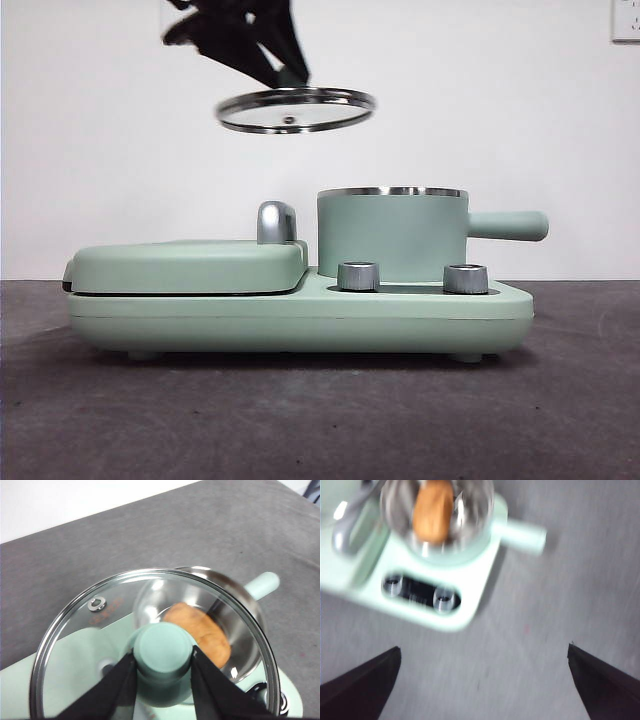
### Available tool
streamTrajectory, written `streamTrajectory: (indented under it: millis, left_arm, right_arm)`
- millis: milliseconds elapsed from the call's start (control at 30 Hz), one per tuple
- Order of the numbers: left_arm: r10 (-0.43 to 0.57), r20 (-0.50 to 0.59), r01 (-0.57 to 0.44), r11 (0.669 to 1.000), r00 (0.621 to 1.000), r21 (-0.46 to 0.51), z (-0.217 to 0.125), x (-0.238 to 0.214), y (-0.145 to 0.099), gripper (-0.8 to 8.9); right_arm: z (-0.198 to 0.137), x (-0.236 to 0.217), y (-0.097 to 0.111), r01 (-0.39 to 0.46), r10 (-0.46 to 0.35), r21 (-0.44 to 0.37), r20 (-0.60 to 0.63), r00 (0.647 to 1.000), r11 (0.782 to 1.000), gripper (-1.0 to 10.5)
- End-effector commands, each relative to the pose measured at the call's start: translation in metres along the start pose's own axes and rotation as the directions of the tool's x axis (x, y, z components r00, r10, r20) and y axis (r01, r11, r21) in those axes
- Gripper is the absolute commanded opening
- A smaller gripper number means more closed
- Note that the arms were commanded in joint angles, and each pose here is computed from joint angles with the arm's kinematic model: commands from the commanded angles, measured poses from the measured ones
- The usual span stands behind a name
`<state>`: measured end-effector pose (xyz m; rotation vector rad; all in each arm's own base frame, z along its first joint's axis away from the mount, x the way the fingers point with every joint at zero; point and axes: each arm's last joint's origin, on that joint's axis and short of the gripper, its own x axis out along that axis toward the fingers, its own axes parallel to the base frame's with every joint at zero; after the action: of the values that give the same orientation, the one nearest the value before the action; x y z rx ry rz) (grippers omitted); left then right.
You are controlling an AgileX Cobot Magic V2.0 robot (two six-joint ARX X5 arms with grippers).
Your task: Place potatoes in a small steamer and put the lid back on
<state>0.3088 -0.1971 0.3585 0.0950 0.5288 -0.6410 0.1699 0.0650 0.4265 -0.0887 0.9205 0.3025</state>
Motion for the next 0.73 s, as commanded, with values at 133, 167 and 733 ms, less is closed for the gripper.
streamTrajectory:
  millis: [133, 167, 733]
  left_arm:
    - [-0.048, 0.060, 0.046, 0.999, 0.997, 0.024, 0.018, 0.016, -0.018, 0.06]
    - [-0.054, 0.062, 0.052, 0.998, 0.997, 0.027, 0.018, 0.020, -0.021, 0.06]
    - [-0.099, 0.043, 0.097, 0.994, 0.994, 0.059, 0.029, 0.074, -0.043, 0.06]
  right_arm:
    - [-0.071, -0.032, -0.003, -0.109, 0.111, -0.025, 0.210, 0.971, 0.994, 5.5]
    - [-0.084, -0.035, -0.003, -0.128, 0.131, -0.028, 0.235, 0.963, 0.991, 5.5]
    - [-0.181, -0.084, -0.010, -0.317, 0.239, 0.077, 0.499, 0.833, 0.945, 5.5]
